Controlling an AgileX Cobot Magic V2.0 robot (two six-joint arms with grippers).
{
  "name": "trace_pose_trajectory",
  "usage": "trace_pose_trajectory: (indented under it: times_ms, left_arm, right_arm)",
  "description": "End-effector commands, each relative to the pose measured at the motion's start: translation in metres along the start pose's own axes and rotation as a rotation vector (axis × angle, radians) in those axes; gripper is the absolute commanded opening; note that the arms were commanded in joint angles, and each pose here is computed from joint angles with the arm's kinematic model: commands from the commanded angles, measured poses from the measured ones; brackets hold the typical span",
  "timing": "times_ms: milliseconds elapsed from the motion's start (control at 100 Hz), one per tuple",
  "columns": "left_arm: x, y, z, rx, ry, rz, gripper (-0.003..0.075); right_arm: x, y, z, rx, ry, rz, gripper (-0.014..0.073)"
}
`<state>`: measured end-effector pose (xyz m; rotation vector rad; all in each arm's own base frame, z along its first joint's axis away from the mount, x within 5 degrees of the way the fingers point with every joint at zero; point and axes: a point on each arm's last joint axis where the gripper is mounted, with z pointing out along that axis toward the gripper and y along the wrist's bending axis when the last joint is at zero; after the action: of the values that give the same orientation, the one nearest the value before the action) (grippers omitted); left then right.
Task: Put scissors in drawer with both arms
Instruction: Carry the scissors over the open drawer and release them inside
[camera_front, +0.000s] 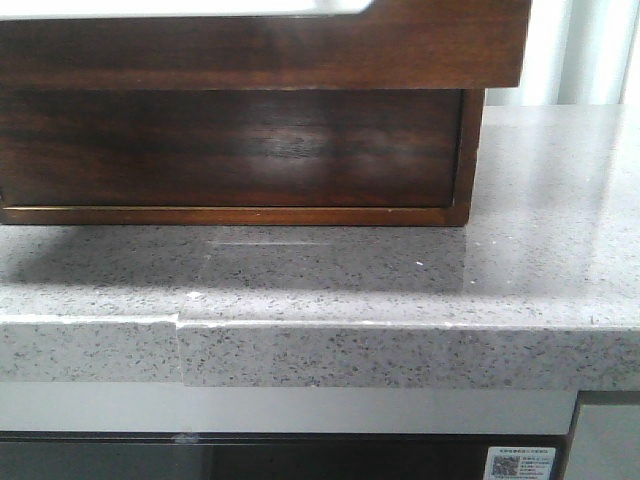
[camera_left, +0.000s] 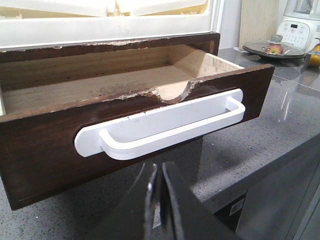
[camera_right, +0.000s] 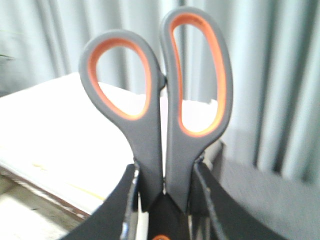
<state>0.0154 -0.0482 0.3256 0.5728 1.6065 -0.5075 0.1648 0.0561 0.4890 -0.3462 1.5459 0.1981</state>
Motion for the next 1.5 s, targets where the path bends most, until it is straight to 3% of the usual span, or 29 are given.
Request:
trace_pose_trajectory:
  times_ms: [0,170,410,680,1190,1310,1490]
  left_arm:
    - [-0.014,0.000,-0.003,-0.004,-0.074,-0.027,-0.0019]
    - [-0.014,0.000,-0.003,-0.004,-0.074,-0.027,-0.0019]
    - [-0.014,0.000,-0.003,-0.004,-0.073,0.004,-0.0019]
    - [-0.012,-0.002,-0.002,0.015,-0.051,0.018,-0.0019]
    - [-0.011,-0.003,-0.002,0.023,-0.043,0.018,-0.0019]
    - [-0.011,-0.003,-0.002,0.024,-0.042,0.018,-0.0019]
    - [-0.011,-0.003,-0.002,0.024,-0.042,0.018,-0.0019]
  right_arm:
    - [-0.028,0.011,-0.002,-0.058,-0.119,-0.139,-0.0072]
    - [-0.025,0.049,0.025,-0.257,-0.058,-0.441,-0.0072]
    - [-0.004,0.106,0.070,-0.453,-0.035,-0.665,-0.0073]
    - [0.026,0.127,0.113,-0.476,0.047,-0.755,-0.0073]
    - [0.058,0.140,0.143,-0.515,0.148,-0.777,-0.0066]
    - [0.060,0.141,0.144,-0.518,0.154,-0.778,0.0041]
    - [0.060,0.141,0.144,-0.518,0.155,-0.776,0.0393]
